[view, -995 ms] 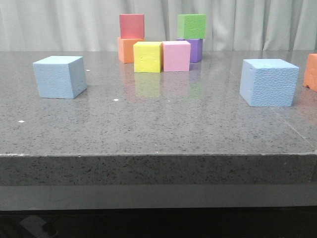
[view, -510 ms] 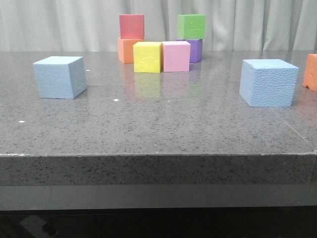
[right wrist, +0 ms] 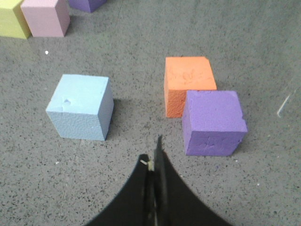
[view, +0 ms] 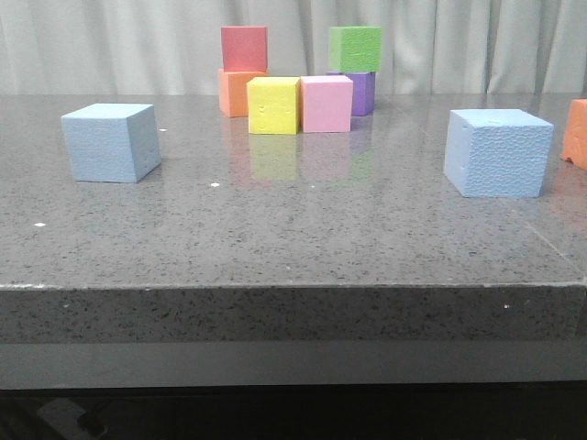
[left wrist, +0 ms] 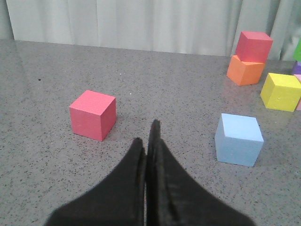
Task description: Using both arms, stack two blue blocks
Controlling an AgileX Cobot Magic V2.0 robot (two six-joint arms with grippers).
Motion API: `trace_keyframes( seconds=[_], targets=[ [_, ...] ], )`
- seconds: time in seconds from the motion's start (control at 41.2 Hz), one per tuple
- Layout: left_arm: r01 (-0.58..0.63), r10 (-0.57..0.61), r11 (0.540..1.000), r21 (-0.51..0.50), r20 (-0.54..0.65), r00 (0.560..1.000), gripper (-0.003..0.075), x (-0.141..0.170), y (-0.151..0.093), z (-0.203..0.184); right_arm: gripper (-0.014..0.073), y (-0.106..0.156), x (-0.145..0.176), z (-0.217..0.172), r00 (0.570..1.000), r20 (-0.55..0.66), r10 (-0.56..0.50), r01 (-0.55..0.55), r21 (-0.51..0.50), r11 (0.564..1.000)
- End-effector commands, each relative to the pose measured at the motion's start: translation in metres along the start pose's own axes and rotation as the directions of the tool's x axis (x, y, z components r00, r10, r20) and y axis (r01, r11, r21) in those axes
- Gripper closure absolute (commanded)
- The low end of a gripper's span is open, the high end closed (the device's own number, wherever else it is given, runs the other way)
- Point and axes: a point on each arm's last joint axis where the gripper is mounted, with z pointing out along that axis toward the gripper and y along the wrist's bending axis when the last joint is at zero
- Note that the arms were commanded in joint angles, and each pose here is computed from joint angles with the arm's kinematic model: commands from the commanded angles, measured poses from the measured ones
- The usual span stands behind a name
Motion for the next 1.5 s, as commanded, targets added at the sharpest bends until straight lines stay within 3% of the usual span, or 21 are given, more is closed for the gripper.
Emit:
trace_keyframes(
  seconds=[0.0,0.34,0.388,0.558,0.631,1.335,1.481],
  targets=[
    [0.013,-0.014,1.0,0.01,0.083,0.996,0.0741,-0.014,-0.001,0.0,0.0716,0.0,-0.015,0.001,0.997,0.076,0.0,0.0,0.003,1.0],
    [0.001,-0.002,1.0,0.003,0.098,0.995,0.0723,-0.015,-0.001,0.0,0.0699,0.0,-0.019,0.004,0.994,0.106,0.003,-0.003,0.003,1.0],
    [0.001,-0.002,1.0,0.003,0.102,0.995,0.0657,-0.016,-0.001,0.0,0.0638,0.0,-0.02,0.003,0.993,0.115,0.003,-0.003,0.004,1.0],
    [-0.054,0.057,0.998,-0.032,0.103,0.993,0.0232,-0.016,0.002,0.0,0.016,0.0,-0.021,0.003,0.992,0.124,0.0,-0.001,0.005,1.0],
    [-0.054,0.057,0.998,-0.032,0.099,0.993,0.0143,-0.016,0.002,0.0,0.0071,0.0,-0.021,0.003,0.992,0.124,0.002,-0.002,0.004,1.0],
    [-0.054,0.057,0.998,-0.032,0.099,0.993,0.0304,-0.016,0.002,0.0,0.0045,-0.001,-0.022,0.011,0.993,0.117,0.004,-0.005,0.007,1.0],
    [-0.054,0.057,0.998,-0.032,0.099,0.993,0.0339,-0.016,0.002,0.0,0.0045,0.002,-0.031,0.019,0.994,0.077,0.071,-0.069,-0.03,0.997]
  ],
)
